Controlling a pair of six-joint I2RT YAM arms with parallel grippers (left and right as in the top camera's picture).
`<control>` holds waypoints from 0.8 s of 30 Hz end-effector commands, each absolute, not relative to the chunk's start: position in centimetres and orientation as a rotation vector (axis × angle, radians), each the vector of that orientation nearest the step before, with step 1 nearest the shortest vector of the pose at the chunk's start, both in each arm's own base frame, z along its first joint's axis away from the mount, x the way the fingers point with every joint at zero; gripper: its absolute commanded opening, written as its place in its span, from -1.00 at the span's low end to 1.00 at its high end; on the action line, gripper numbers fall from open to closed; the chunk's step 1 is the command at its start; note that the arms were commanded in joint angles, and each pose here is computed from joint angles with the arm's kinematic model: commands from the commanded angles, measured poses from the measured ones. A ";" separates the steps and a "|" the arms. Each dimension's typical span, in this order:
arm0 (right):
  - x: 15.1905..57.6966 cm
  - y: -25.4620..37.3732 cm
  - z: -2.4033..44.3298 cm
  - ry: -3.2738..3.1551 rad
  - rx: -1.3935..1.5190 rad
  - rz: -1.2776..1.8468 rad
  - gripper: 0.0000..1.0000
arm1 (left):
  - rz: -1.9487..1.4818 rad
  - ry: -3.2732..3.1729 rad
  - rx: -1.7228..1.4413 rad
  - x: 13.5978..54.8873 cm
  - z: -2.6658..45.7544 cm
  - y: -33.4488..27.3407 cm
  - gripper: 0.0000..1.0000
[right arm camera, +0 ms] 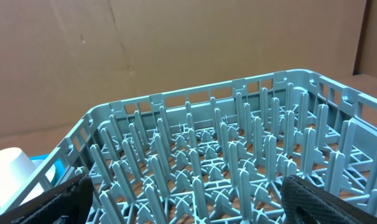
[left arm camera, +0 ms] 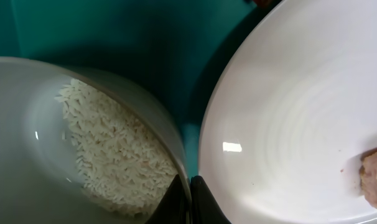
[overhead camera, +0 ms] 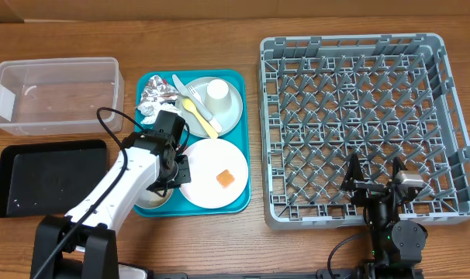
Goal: Sort waste into correct bins and load items into the dishwasher rack
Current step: 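Lower the left gripper and grasp the rim of the grey bowl, then lift the grey bowl with the left gripper over the black tray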
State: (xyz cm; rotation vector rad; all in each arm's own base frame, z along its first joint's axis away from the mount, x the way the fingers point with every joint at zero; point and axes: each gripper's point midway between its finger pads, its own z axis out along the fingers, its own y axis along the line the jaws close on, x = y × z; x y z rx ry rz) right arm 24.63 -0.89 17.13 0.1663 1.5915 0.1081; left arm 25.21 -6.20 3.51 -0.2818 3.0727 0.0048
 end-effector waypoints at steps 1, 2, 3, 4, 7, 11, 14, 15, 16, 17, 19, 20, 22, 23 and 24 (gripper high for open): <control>24.6 -1.1 17.0 1.585 0.169 0.093 1.00 | 0.022 3.061 -0.286 25.9 4.1 -6.1 -0.92; 24.6 -1.1 17.0 1.585 0.169 0.093 1.00 | 0.022 3.060 -0.286 26.0 4.3 -6.1 -0.92; 24.6 -1.1 17.0 1.585 0.169 0.094 1.00 | 0.022 3.060 -0.286 26.0 4.5 -6.2 -0.92; 24.6 -1.1 17.0 1.585 0.169 0.094 1.00 | 0.020 3.060 -0.286 26.1 4.7 -6.2 -0.92; 24.6 -1.1 17.0 1.585 0.169 0.094 1.00 | 0.017 3.065 -0.287 26.3 5.8 -6.3 -0.92; 24.6 -1.1 17.0 1.585 0.169 0.094 1.00 | 0.014 3.060 -0.287 26.9 8.2 -6.5 -0.92; 24.6 -1.1 17.0 1.585 0.169 0.094 1.00 | 0.003 3.037 -0.284 27.5 10.2 -6.6 -0.92; 24.6 -1.1 17.0 1.585 0.169 0.094 1.00 | -0.002 3.028 -0.284 27.7 10.9 -6.7 -0.92; 24.6 -1.1 17.0 1.585 0.169 0.093 1.00 | -0.006 3.021 -0.284 27.9 11.5 -6.7 -0.92; 24.6 -1.1 17.0 1.585 0.169 0.094 1.00 | -0.009 3.016 -0.284 27.9 12.1 -6.7 -0.92; 24.6 -1.1 17.0 1.585 0.169 0.094 1.00 | -0.016 3.004 -0.283 28.0 13.4 -6.7 -0.92; 24.6 -1.1 17.0 1.585 0.169 0.094 1.00 | -0.023 2.990 -0.283 28.0 14.2 -6.7 -0.92; 24.6 -1.1 17.0 1.585 0.169 0.094 1.00 | -0.038 2.960 -0.285 28.0 15.5 -6.6 -0.92; 24.6 -1.1 17.0 1.585 0.169 0.094 1.00 | -0.051 2.935 -0.290 28.0 16.3 -6.5 -0.92; 24.6 -1.1 17.0 1.585 0.169 0.094 1.00 | -0.061 2.910 -0.299 28.1 17.0 -6.3 -0.92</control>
